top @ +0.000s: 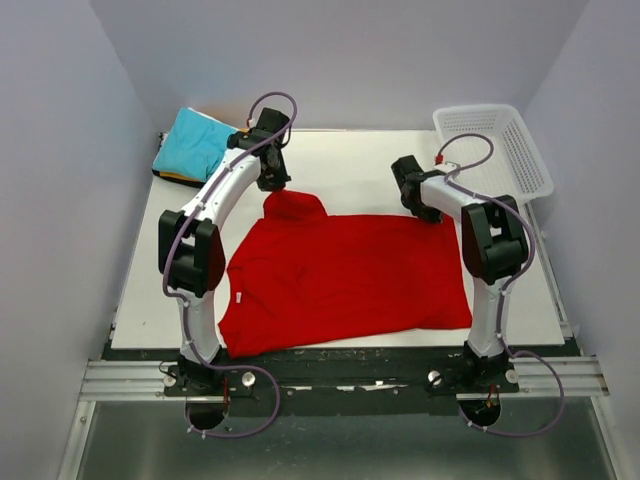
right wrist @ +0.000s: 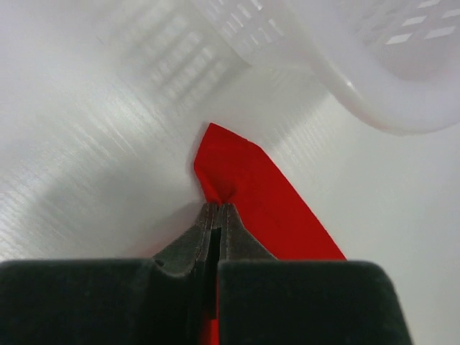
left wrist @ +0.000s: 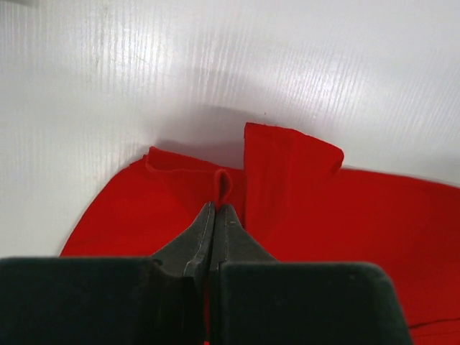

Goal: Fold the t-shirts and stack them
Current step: Grab the side of the flattened tshirt furthest away from the robot with both arms, then fold the other side of the tshirt into a rectangle

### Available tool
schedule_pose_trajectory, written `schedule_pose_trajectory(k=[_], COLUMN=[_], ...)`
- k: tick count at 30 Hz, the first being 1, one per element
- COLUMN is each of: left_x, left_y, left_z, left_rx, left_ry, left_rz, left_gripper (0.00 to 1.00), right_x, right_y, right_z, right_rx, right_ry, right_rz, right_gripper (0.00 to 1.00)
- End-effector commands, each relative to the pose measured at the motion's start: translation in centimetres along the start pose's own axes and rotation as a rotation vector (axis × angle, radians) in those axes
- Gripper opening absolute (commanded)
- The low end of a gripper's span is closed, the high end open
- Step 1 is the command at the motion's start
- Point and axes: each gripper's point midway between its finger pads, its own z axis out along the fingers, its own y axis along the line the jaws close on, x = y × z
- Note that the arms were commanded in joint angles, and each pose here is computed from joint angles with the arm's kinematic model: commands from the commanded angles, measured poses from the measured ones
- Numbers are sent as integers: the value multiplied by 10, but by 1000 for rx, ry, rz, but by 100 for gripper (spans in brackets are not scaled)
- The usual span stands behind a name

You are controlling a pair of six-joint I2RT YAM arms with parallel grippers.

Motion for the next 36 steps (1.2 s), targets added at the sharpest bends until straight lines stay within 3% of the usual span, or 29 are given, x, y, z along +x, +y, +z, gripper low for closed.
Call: schedule_pose_trajectory(k=[1,8,15,21,27,36], left_x=[-4,30,79,127,143,179], left_y=[-7,-7,8,25,52,59], left_z=[-32,-51,-69,-86,-115,-144], left_rx=[39,12,-39,-87,-211,-228], left_ry=[-69,-81,-82,-64,-99,-84], left_rz=[72,171,200,210,199,244], left_gripper=[0,0,0,0,0,0], right_x=[-30,-15,-4,9,22,25], right_y=[-5,-1,-16,-35,-52,-100], right_z=[-18,-37,-62,-72,-74,-76], right_rx=[-47,-199,-223,-212,-158,0], right_ry=[-69,-32,-71,-69,-60,-100], right_rz=[102,71,40,24,-10,-10], right_gripper=[1,1,1,1,1,1])
